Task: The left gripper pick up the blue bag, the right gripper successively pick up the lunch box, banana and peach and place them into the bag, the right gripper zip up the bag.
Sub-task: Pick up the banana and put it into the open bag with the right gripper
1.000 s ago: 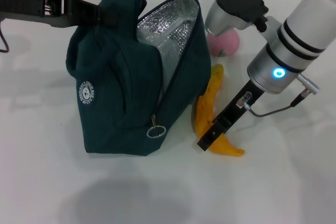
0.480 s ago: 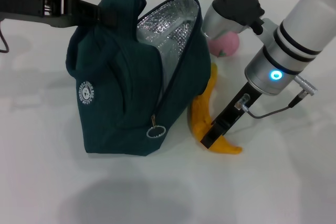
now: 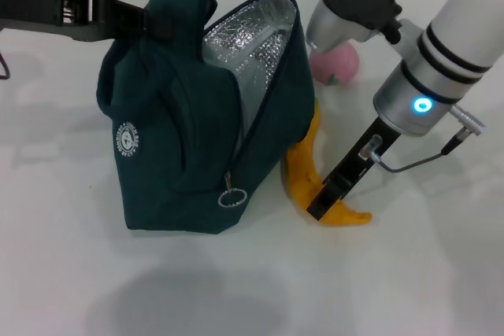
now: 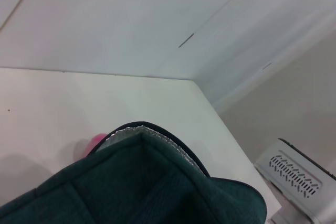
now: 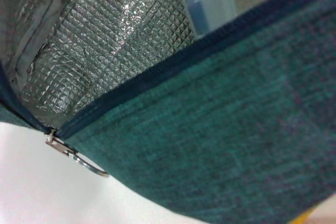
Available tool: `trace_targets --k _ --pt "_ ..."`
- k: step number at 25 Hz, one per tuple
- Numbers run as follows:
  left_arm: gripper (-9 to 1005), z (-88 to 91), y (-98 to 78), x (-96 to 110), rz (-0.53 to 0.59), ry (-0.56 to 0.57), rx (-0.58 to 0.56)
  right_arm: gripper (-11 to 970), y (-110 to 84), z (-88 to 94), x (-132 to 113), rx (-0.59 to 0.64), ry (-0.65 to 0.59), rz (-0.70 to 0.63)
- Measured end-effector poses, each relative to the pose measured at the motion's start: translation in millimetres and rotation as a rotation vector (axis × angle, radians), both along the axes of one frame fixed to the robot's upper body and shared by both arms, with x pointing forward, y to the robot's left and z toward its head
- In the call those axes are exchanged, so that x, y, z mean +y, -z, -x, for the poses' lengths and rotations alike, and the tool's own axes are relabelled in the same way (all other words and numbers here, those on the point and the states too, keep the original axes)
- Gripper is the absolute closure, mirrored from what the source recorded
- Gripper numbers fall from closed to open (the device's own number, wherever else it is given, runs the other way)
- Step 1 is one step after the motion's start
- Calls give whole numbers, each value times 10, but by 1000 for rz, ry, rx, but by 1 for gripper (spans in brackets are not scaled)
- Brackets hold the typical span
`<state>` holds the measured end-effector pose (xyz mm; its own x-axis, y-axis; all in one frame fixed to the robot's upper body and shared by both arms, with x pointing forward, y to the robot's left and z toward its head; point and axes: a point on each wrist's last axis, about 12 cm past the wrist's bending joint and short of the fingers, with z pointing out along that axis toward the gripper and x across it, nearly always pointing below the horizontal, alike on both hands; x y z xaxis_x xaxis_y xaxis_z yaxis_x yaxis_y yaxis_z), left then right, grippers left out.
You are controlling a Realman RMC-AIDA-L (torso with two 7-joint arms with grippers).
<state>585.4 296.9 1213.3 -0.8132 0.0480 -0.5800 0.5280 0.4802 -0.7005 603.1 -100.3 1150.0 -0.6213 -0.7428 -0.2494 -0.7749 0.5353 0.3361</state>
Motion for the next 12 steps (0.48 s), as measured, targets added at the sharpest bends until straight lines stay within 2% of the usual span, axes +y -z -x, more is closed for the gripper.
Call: trace_targets --k 7,12 --pt "961 2 -14 27 0 -5 -1 507 -105 -72 -194 -6 47 12" --pt "961 5 -37 40 19 -6 -7 509 -318 -123 -410 -28 112 -58"
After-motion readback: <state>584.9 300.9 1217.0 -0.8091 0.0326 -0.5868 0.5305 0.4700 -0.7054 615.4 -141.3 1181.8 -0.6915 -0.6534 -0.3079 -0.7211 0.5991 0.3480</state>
